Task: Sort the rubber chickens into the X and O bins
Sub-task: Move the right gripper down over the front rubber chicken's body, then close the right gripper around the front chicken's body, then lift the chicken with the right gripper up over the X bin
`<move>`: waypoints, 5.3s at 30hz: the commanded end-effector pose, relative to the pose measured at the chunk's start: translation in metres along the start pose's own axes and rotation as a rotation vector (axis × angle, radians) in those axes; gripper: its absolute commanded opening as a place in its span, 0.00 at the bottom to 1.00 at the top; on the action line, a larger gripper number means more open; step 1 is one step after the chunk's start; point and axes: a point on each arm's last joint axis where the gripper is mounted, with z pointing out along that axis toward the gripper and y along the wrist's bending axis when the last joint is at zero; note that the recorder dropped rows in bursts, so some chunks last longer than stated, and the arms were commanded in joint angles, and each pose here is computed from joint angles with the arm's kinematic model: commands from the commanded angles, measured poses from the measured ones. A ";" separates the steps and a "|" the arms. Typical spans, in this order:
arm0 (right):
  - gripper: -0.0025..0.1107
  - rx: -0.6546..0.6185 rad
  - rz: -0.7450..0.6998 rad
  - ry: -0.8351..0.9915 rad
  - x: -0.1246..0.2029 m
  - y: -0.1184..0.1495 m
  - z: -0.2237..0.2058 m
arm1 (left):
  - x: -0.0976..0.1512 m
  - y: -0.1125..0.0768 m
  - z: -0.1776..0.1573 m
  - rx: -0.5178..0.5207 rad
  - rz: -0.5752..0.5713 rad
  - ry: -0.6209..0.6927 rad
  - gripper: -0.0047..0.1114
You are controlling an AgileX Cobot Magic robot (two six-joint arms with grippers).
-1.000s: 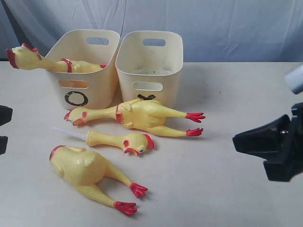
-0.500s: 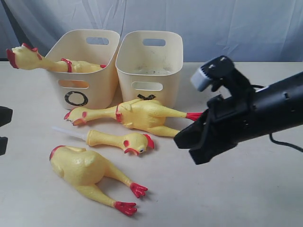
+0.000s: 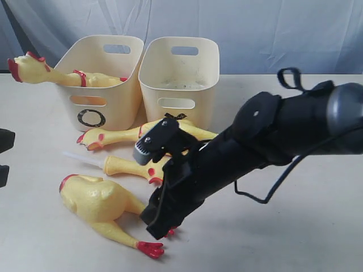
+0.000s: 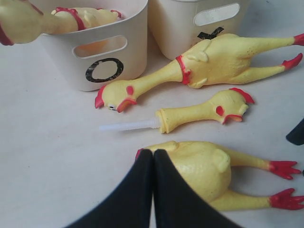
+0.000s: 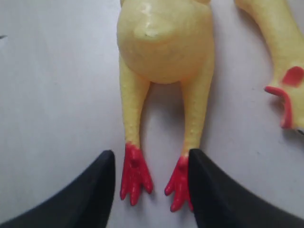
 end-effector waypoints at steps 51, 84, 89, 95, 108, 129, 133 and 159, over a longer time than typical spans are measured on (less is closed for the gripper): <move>0.80 0.236 -0.130 -0.127 -0.056 0.019 0.077 | 0.002 -0.001 -0.001 0.002 -0.006 0.000 0.04; 0.02 0.248 -0.099 -0.078 -0.042 0.011 0.099 | 0.002 -0.001 -0.001 0.002 -0.006 0.000 0.04; 0.02 0.226 -0.078 -0.096 -0.047 0.016 0.091 | 0.002 -0.001 -0.001 0.002 -0.006 0.000 0.04; 0.02 0.199 -0.031 -0.180 -0.065 0.027 0.063 | 0.002 0.000 -0.001 0.000 -0.002 0.000 0.04; 0.02 0.262 -0.023 -0.428 -0.103 0.043 -0.012 | 0.003 0.002 -0.001 -0.028 0.042 0.010 0.04; 0.01 0.669 -0.100 -0.699 -0.124 0.019 -0.083 | 0.002 0.002 -0.001 -0.029 0.041 0.004 0.04; 0.01 0.669 -0.049 -0.667 -0.118 -0.005 -0.090 | 0.002 0.002 -0.001 -0.029 0.041 0.004 0.04; 0.01 0.800 0.031 -0.693 -0.134 -0.119 -0.105 | 0.002 -0.001 -0.001 0.003 -0.004 0.004 0.04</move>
